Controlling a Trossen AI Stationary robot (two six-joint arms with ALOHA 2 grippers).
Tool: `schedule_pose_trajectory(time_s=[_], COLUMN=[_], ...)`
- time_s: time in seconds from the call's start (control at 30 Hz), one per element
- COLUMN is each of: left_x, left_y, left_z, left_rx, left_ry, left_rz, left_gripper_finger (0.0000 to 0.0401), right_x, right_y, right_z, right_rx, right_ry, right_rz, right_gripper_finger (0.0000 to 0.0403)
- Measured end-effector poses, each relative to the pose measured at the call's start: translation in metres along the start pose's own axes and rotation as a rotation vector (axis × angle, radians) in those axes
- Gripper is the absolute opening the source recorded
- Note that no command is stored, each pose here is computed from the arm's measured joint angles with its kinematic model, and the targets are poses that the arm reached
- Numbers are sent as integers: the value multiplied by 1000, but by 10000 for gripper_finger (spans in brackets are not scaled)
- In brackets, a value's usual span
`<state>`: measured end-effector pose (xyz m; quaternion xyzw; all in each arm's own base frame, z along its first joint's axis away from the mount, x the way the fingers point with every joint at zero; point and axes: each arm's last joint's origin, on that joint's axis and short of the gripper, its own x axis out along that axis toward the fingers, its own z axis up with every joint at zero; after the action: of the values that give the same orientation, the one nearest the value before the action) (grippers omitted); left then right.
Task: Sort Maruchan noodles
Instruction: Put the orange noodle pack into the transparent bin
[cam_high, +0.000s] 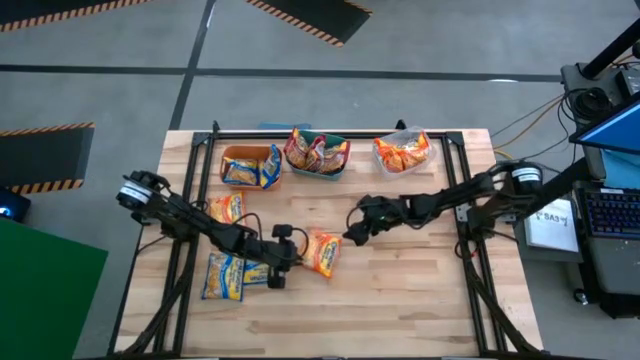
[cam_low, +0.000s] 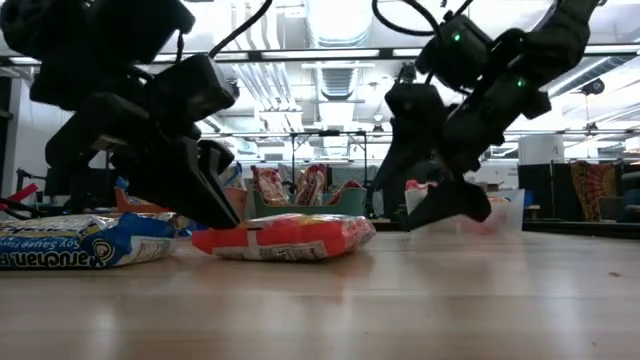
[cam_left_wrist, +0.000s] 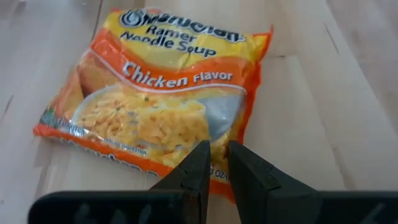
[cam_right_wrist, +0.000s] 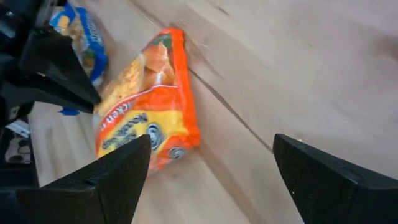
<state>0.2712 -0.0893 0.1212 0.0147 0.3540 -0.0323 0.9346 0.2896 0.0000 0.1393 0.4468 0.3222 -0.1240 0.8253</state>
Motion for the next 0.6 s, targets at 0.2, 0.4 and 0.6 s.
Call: schedule_pose_trajectory(time_s=[0.2, 0.4, 0.6], left_x=[-1, -2, -3], left_y=[4, 7, 8], left_z=[-11, -19, -23], left_rx=[-40, -83, -103], left_ry=[-31, -47, -51], left_rz=[-1, 3, 26], left_gripper_finger=[40, 40, 40], right_x=[16, 32, 43], right_y=[-2, -5, -5], right_z=[-1, -4, -3], right_rx=[30, 64, 91], right_ry=[-12, -1, -16], right_rz=[66, 137, 199], right_gripper_finger=[327, 326, 325])
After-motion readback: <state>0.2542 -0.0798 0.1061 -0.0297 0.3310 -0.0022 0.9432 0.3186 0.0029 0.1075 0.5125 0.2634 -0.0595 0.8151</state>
